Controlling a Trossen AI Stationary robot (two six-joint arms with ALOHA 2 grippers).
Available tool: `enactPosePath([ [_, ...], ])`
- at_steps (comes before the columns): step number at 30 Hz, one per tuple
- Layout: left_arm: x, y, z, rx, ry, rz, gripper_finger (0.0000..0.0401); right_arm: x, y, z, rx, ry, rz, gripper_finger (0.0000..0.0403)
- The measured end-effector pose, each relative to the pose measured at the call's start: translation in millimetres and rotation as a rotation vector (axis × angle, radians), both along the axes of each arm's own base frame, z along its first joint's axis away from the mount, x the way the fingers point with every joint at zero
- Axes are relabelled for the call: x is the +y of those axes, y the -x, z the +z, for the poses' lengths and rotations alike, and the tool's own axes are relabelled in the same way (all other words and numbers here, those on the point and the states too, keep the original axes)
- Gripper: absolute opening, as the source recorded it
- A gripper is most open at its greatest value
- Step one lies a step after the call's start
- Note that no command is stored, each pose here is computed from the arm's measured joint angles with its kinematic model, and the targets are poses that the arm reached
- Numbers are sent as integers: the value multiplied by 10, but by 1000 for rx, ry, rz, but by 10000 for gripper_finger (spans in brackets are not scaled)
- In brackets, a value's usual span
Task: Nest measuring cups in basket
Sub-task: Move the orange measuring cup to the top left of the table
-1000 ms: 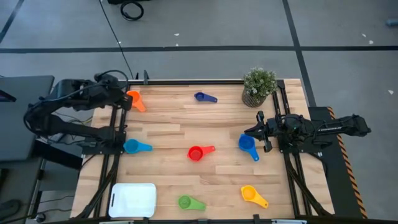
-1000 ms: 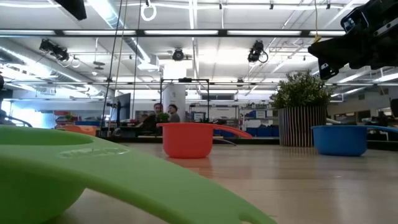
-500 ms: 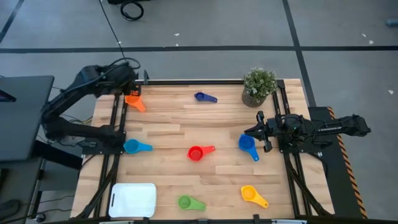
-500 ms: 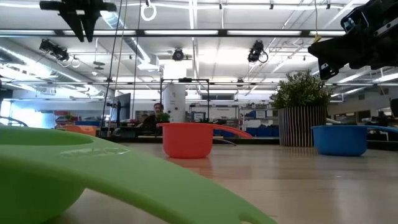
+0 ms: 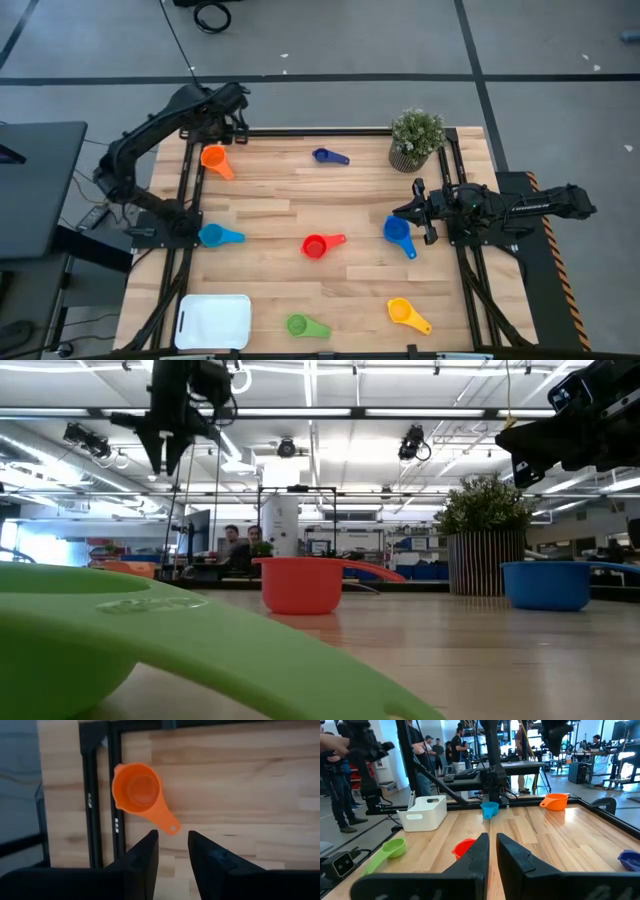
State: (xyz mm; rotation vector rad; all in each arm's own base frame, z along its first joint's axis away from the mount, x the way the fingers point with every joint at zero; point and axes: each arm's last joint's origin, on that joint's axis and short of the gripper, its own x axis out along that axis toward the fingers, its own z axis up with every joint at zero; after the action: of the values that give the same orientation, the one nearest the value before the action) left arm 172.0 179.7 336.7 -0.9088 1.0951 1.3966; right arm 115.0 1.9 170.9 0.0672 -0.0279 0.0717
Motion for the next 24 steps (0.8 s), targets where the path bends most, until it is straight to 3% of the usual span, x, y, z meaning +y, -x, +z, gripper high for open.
enactPosePath([
  [10,351,17,-398,109,124,90,114,0,0,0,0,0,0,41],
  [20,441,163,-927,124,150,99,114,0,0,0,0,0,0,41],
  [24,485,210,-1064,56,172,105,114,0,0,0,0,0,0,41],
])
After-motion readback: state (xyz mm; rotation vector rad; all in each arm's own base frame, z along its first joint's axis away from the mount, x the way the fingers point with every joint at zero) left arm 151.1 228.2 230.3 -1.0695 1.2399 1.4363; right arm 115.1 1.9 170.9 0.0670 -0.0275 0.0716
